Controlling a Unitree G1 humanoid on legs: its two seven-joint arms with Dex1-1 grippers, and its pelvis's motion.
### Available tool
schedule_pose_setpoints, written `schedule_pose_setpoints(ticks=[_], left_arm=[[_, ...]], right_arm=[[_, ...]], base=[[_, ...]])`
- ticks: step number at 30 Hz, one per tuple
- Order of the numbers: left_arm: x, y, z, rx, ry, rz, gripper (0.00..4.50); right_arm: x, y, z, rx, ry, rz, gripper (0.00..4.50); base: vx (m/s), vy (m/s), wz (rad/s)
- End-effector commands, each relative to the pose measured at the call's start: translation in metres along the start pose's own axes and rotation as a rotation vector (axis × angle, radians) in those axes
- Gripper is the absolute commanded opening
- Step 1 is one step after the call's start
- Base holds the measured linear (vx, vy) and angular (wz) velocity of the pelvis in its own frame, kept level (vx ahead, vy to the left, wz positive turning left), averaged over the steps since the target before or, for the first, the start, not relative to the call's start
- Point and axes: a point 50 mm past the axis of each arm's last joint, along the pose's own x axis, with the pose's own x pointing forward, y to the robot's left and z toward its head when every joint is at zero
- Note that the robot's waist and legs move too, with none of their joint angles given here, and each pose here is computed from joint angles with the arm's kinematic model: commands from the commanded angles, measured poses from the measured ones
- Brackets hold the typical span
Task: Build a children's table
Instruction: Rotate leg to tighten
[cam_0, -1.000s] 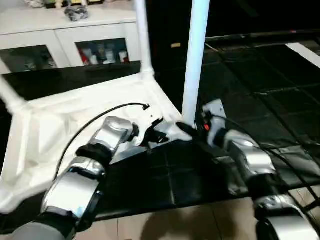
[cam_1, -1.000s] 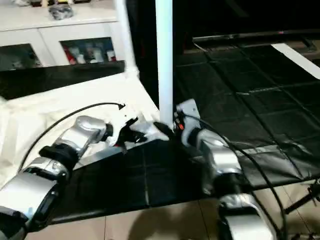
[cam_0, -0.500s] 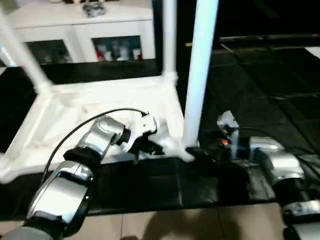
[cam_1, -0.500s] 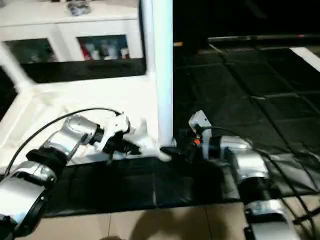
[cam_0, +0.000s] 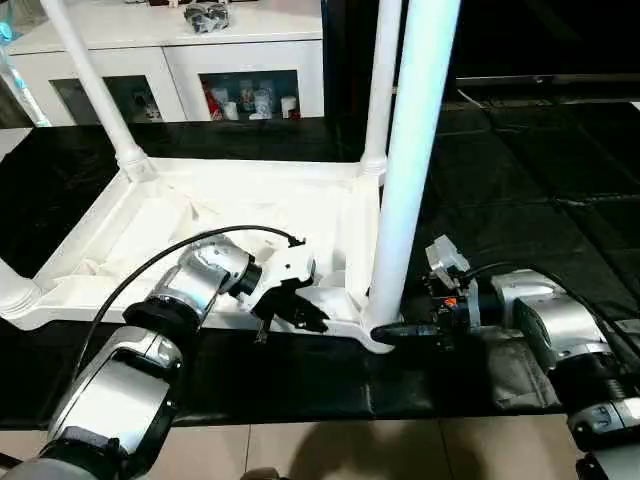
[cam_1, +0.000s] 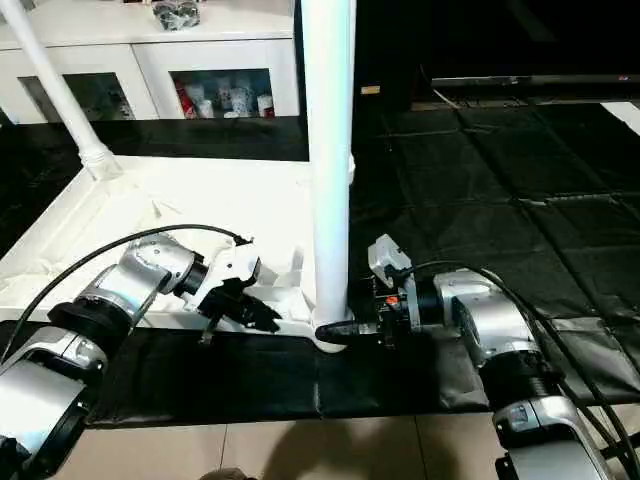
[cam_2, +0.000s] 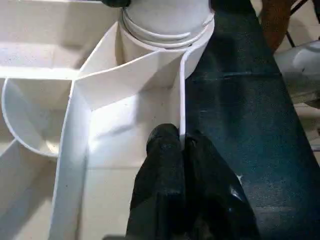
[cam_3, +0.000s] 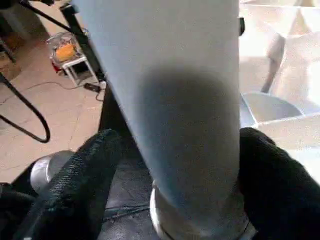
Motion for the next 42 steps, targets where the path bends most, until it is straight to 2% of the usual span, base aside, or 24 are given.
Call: schedule_pose_setpoints(ticks=[1, 3, 12, 16, 26, 29, 34, 38, 39, 42], left_arm=[[0.003, -0.001, 0.008, 0.056, 0.009, -0.052, 0.0], [0.003, -0.001, 0.008, 0.055, 0.009, -0.046, 0.0], [0.005, 0.002, 0.008, 0.046, 0.007, 0.011, 0.0], [0.006, 0.005, 0.008, 0.038, 0.002, 0.048, 0.0], [0.011, 0.012, 0.014, -0.021, -0.06, 0.137, 0.0], [0.014, 0.017, 0.019, -0.055, -0.089, 0.192, 0.0], [0.022, 0.031, 0.036, -0.164, -0.175, 0.344, 0.0], [0.026, 0.041, 0.052, -0.226, -0.213, 0.454, 0.0], [0.026, 0.041, 0.052, -0.226, -0.213, 0.454, 0.0], [0.025, 0.046, 0.059, -0.266, -0.231, 0.51, 0.0]], right_arm=[[0.002, -0.001, 0.007, -0.019, -0.012, 0.024, 3.3], [0.002, -0.001, 0.007, -0.019, -0.01, 0.027, 3.24], [0.004, 0.001, 0.005, -0.021, 0.002, 0.045, 2.4], [0.005, 0.001, 0.004, -0.022, 0.003, 0.047, 2.21], [0.013, 0.006, -0.003, -0.022, -0.026, 0.023, 2.1], [0.018, 0.005, -0.007, 0.017, -0.042, -0.038, 2.09], [0.04, -0.016, -0.014, 0.105, -0.089, -0.37, 2.08], [0.069, -0.033, -0.006, 0.222, -0.113, -0.589, 2.06], [0.069, -0.033, -0.006, 0.222, -0.113, -0.589, 2.05], [0.084, -0.039, 0.003, 0.25, -0.108, -0.647, 2.05]], base=[[0.0, 0.0, 0.0], [0.0, 0.0, 0.0], [0.0, 0.0, 0.0], [0.0, 0.0, 0.0], [0.0, 0.0, 0.0], [0.0, 0.0, 0.0], [0.0, 0.0, 0.0], [0.0, 0.0, 0.0], [0.0, 0.0, 0.0], [0.0, 0.0, 0.0]])
